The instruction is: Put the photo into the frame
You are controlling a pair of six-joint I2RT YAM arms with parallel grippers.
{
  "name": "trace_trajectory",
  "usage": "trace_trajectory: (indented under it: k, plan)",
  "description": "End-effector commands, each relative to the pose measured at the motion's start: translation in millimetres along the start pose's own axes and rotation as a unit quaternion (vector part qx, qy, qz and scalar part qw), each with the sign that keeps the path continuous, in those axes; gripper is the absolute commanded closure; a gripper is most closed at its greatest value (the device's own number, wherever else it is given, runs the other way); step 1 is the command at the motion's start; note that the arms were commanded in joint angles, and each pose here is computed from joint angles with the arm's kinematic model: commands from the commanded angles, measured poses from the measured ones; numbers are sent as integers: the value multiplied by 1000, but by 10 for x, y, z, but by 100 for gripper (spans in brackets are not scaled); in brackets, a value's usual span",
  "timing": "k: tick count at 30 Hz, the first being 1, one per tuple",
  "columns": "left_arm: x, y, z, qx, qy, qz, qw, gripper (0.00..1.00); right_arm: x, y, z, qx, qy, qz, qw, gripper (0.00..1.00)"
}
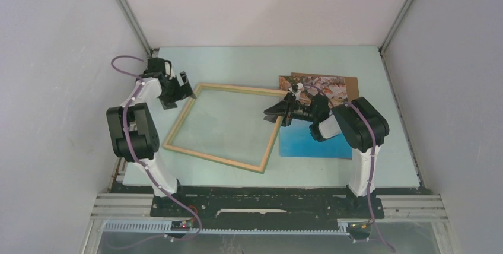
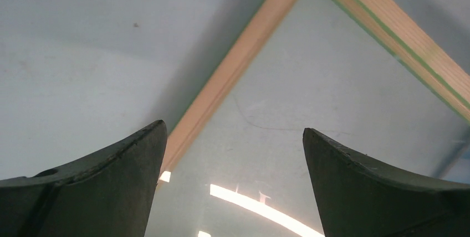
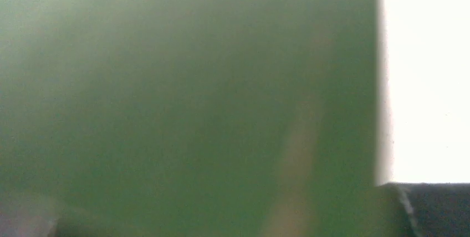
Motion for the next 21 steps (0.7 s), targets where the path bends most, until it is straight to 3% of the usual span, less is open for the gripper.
trace_trajectory:
  k: [1,12,21]
  plan:
    - [68,72,67,-4,-6,20,1000,0,24,140,-14,-38,17,20,999,48]
    - [232,38,-162,-4,57,-8,998,0,43,166,-32,-41,18,24,999,46]
    - [112,-167,-263,23,61,-48,997,1,44,196,-41,-46,18,27,998,44]
Point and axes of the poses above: each gripper's point midway between its finger pads, its own x axis out along the fingers, its own y axis along the line the jaws close on, z = x × y, the point moved 7 cm from there along -x, back along the fingers, and after that the axes turned 4 degrees about x, right-handed, at the moved point
